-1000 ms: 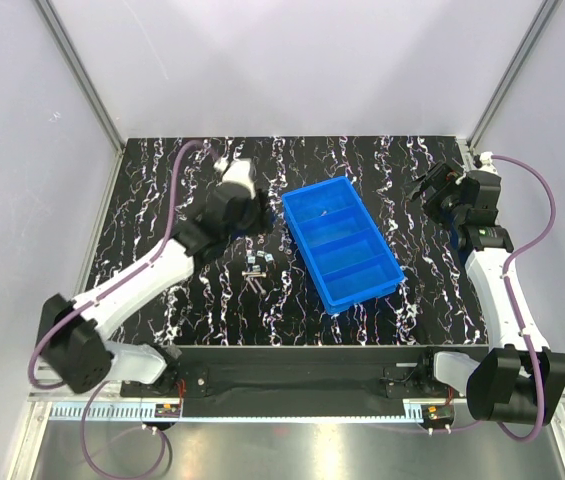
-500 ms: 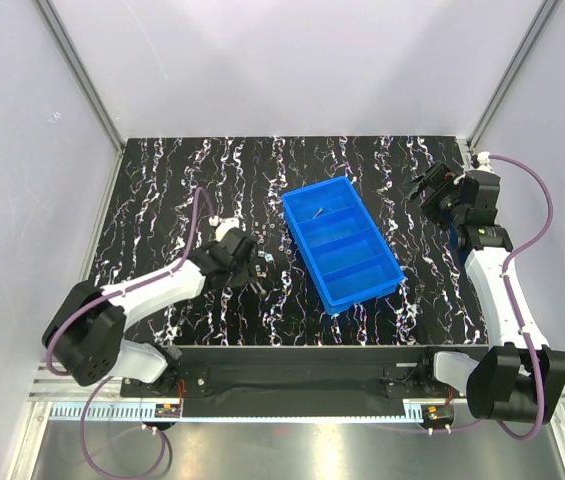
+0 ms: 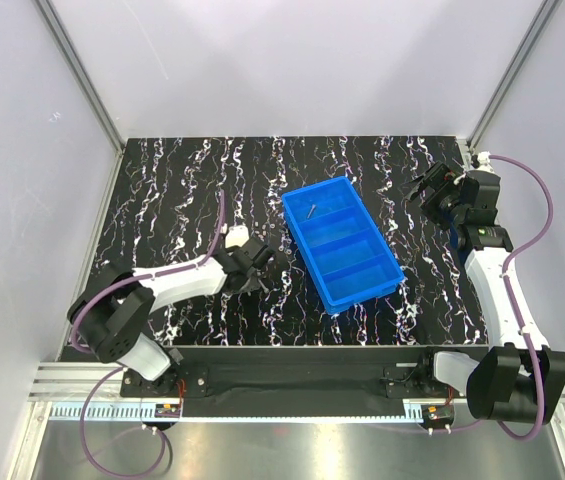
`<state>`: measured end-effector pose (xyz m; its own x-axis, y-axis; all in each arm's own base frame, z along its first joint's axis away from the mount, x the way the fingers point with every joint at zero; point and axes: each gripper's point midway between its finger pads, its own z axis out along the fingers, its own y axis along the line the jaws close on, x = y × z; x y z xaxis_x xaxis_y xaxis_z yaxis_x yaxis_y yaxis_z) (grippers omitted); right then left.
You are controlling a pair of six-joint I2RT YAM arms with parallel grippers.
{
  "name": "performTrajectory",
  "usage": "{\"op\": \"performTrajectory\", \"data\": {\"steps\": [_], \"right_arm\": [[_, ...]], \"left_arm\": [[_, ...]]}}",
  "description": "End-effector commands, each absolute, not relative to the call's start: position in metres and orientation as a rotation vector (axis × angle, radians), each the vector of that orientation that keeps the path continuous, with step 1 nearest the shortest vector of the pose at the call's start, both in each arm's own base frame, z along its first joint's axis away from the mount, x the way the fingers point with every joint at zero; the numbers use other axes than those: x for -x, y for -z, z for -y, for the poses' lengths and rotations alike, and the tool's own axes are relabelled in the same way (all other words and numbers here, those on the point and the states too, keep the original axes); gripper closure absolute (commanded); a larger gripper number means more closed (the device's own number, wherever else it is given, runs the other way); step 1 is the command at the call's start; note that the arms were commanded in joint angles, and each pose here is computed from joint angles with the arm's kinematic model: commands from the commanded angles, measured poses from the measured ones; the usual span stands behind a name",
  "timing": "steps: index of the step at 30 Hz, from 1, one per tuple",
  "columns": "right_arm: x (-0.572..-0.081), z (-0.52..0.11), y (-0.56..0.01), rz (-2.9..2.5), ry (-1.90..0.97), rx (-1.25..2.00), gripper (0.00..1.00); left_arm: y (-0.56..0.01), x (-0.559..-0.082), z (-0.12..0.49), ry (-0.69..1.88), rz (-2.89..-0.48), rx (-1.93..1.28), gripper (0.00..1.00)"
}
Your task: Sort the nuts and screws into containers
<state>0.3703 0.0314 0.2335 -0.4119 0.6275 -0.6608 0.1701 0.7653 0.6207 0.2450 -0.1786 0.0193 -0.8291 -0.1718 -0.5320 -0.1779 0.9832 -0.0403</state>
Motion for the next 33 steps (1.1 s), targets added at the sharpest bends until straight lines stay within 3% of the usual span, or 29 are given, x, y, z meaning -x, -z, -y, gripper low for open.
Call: {"op": "performTrajectory", "data": {"steps": [1, 5, 11, 16, 24, 28, 33], "right_arm": [[-0.373, -0.031, -0.246, -1.921, -0.575, -0.582, 0.0], [-0.374, -0.032, -0.242, -1.936, -0.583, -0.583, 0.0], [-0.374, -0.031, -0.243, -1.932, -0.572, -0.587, 0.0], [-0.373, -0.03, -0.242, -1.936, -0.57, -0.59, 0.0], [-0.375, -0.031, -0.236, -1.924, -0.585, -0.605, 0.0], [-0.375, -0.033, -0.236, -1.935, -0.597, -0.6, 0.0], [-0.37, -0.03, -0.243, -1.906, -0.579, -0.598, 0.01]], "left_arm": [[-0.023, -0.257, 0.179, -0.035, -2.505, 0.293, 0.63], [-0.007, -0.253, 0.183, -0.039, -2.55, 0.264, 0.67], [-0.003, -0.252, 0.186, -0.032, -2.561, 0.254, 1.0], [-0.065, -0.271, 0.186, 0.0, -2.439, 0.233, 1.0], [-0.234, -0.345, 0.244, 0.311, -1.965, 0.027, 0.98], [-0.266, -0.386, 0.294, 0.379, -1.849, -0.11, 0.98], [-0.258, -0.441, 0.34, 0.433, -1.845, -0.233, 0.97]]}}
